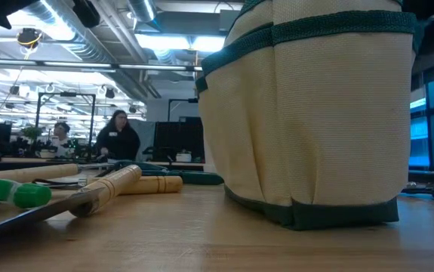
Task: Pick & Place Garden tools in Gardening bag
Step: Put the bottom green shears into the green gardening bag
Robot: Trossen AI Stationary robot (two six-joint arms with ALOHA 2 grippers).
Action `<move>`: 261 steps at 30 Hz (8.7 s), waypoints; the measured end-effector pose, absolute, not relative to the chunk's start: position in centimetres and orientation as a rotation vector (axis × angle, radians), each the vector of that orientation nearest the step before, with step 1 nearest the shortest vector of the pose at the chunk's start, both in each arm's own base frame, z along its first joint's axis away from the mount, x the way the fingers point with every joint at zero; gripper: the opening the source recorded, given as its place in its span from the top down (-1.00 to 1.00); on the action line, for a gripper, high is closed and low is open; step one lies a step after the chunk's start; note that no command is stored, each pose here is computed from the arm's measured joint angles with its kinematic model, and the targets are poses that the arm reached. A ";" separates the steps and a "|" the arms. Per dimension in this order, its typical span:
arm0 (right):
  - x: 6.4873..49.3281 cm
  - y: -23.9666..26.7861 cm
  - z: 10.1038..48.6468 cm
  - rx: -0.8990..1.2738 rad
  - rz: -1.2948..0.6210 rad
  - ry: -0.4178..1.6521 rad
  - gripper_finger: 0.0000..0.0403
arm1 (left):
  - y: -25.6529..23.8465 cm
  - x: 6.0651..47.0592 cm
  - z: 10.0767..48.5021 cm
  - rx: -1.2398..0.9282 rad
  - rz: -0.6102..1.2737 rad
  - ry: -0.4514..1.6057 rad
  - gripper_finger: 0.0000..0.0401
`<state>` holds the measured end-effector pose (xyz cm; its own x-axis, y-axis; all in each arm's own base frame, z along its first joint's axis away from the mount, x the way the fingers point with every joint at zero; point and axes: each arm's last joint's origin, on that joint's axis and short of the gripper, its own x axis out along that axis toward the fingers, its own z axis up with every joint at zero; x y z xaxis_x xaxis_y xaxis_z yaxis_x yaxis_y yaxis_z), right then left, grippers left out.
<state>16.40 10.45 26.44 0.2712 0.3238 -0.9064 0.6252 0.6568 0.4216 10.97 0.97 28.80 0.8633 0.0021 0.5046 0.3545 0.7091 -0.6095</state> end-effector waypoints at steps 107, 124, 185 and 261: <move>17.4 8.6 31.5 1.012 -0.873 1.018 0.77 | 1.0 11.3 28.4 -0.788 -0.193 -0.457 0.99; 23.3 10.1 36.3 0.871 -0.642 1.040 0.77 | -3.7 16.9 26.9 -1.017 0.036 -0.168 0.99; 34.8 20.6 32.8 0.842 -0.939 0.840 0.77 | -12.3 16.8 29.2 -0.867 -0.124 -0.009 0.99; 36.7 20.6 28.3 1.058 -0.963 1.235 0.77 | -12.5 16.7 29.2 -0.785 -0.179 0.008 0.99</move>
<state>36.71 20.63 28.26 0.0979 -0.0031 -0.9952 0.9643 0.2475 0.0941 16.74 -12.49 29.16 0.9848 -0.1631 0.0596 0.1573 0.6933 -0.7032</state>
